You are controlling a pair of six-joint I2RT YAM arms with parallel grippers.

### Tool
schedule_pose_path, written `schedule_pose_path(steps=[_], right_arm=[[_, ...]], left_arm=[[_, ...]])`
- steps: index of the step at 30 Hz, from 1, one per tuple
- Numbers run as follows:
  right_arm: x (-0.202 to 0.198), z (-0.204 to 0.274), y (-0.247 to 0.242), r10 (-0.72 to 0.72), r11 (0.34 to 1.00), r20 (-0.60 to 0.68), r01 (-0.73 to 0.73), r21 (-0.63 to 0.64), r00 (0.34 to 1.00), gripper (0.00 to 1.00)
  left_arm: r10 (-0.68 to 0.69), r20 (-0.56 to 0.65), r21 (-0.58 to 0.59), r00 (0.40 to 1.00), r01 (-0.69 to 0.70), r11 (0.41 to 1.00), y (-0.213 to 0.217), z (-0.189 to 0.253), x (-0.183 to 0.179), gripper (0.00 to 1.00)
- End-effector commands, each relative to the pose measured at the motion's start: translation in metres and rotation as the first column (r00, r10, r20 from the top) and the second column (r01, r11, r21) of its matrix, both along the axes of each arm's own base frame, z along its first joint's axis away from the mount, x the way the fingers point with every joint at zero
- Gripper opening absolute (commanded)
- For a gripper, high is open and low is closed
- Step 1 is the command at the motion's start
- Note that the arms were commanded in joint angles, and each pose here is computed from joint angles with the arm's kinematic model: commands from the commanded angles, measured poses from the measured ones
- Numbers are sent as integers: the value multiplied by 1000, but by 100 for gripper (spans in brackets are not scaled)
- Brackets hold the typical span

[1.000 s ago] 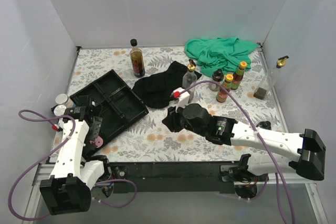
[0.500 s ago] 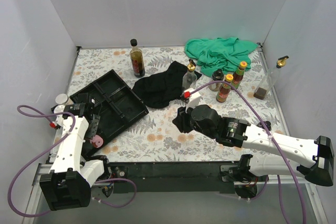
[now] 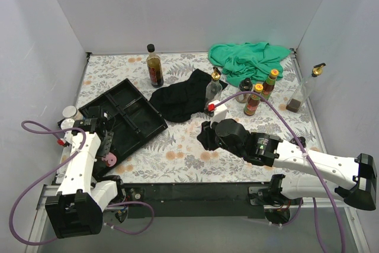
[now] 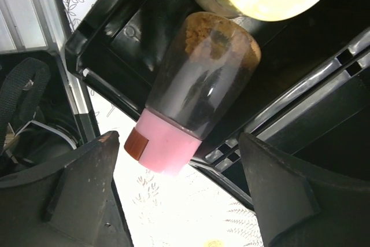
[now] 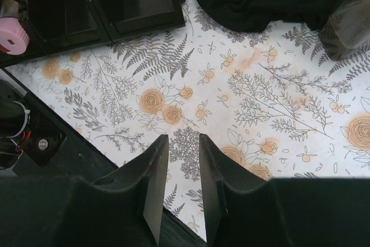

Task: Organize the condiment bottles
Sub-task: Adjust the bottle in the storage box.

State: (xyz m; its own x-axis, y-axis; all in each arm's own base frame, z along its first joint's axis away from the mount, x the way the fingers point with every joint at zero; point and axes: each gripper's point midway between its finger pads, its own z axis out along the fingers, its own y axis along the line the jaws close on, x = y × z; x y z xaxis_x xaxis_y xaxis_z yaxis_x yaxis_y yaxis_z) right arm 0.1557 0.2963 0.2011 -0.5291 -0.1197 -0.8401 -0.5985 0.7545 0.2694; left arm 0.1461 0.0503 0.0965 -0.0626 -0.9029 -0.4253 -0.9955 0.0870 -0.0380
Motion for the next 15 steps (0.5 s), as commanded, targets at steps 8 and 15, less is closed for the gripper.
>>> schedule_pose_path(steps=[8,15], right_arm=[[10,27,2,-51,997,38,49,55,998,37],[12,28,-1,-58,997,49,55,47,997,37]], left_arm=[[141,-5,-30,990,-141,990,-4,-15,-6,68],[168,-39,19,985,-167,986,4,0,-14,61]])
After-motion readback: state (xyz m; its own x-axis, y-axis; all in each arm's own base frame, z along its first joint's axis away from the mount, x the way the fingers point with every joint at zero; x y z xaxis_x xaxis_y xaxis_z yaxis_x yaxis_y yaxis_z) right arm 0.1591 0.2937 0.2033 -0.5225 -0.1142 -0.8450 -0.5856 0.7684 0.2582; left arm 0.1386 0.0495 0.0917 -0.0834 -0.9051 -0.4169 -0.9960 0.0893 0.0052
